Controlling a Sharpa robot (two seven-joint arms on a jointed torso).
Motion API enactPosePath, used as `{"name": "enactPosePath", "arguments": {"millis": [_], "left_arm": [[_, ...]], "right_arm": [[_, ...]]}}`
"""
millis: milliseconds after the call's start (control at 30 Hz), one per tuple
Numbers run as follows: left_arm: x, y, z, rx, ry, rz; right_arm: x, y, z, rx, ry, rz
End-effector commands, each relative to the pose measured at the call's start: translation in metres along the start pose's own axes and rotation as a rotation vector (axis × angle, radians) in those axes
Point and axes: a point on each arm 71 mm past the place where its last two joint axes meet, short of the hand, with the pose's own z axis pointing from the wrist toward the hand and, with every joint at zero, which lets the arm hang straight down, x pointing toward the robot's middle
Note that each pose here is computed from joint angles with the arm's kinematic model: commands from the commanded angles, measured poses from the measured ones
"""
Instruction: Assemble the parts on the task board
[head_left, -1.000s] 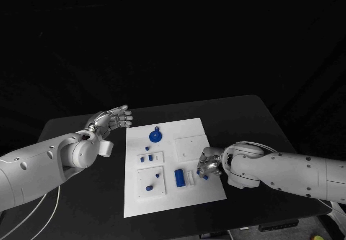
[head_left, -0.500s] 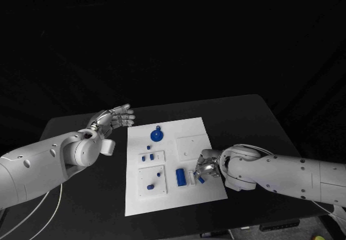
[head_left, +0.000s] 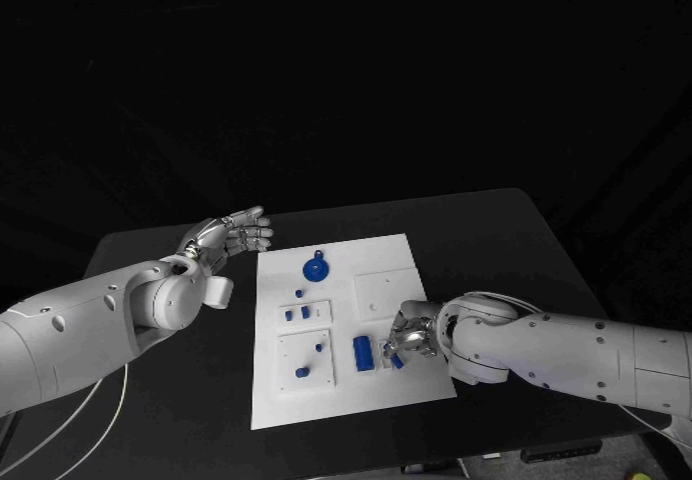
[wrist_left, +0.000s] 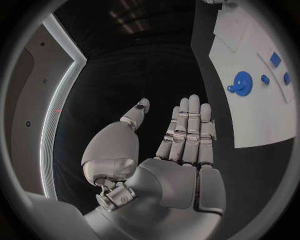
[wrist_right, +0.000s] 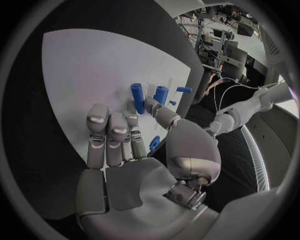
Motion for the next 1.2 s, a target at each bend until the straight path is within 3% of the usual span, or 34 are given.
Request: {"name": "enactPosePath", "arguments": {"millis": [33,1200], "left_arm": [[0.0025,-0.0010,0.0004,0.007,0.018,-0.007],[0.0021,-0.0008,0.0002,0.003,0.019,-0.007]], "right_arm": [[0.0016,0.0029,0.0004,-0.023,0.000,-0.007],[0.0063,0.0064,0.0028,-0.034,0.016,0.003]]}}
